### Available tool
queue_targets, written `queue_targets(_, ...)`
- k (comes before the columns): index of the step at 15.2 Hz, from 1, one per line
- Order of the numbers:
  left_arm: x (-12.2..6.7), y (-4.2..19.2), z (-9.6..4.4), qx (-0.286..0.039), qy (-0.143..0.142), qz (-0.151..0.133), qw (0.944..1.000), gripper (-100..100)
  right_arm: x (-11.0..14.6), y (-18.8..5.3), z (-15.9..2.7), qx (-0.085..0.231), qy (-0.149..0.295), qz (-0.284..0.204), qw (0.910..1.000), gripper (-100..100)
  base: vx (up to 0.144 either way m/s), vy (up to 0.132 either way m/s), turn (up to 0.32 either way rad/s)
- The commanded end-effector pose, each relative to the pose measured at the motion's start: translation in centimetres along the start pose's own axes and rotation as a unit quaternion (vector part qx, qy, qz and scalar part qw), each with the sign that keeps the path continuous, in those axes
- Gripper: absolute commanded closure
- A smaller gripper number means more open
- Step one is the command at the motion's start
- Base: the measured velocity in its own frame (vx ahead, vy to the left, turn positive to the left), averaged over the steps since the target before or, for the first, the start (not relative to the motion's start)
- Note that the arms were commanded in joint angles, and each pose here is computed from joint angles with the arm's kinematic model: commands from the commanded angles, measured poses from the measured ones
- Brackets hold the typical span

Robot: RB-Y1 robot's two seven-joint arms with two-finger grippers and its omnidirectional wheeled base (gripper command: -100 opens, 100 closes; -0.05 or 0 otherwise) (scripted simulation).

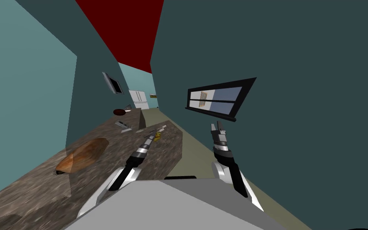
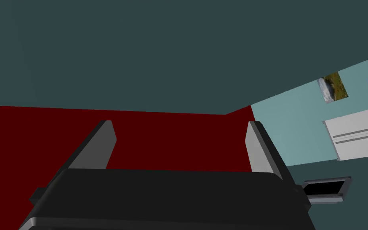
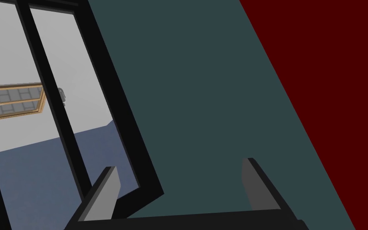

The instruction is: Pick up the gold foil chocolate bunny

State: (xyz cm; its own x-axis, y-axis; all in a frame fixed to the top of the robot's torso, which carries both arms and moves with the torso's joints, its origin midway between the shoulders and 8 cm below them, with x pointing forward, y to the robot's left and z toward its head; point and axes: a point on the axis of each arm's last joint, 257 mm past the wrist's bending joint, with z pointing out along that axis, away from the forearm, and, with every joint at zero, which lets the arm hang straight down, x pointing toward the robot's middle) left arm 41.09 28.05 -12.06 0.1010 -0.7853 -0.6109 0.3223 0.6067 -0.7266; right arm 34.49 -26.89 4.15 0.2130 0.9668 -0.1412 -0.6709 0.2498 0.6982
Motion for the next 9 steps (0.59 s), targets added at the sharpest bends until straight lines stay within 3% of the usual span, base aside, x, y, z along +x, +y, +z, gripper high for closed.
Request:
queue_targets(1,0.5,1.9,-0.4,-0.021,0.011,0.028,0.9993,-100,0.0,0.0,0.0,0.000,0.000,0.000,1.0000,0,0.054,0.004,-0.007)
queue_targets(4,0.8,4.0,-0.6,-0.040,0.021,0.053,0.9976,-100,0.0,0.0,0.0,0.000,0.000,0.000,1.0000,0,0.050,0.006,-0.003)
queue_targets(9,1.3,8.7,-1.5,-0.086,0.044,0.109,0.9893,-100,0.0,0.0,0.0,0.000,0.000,0.000,1.0000,0,0.054,0.008,-0.005)
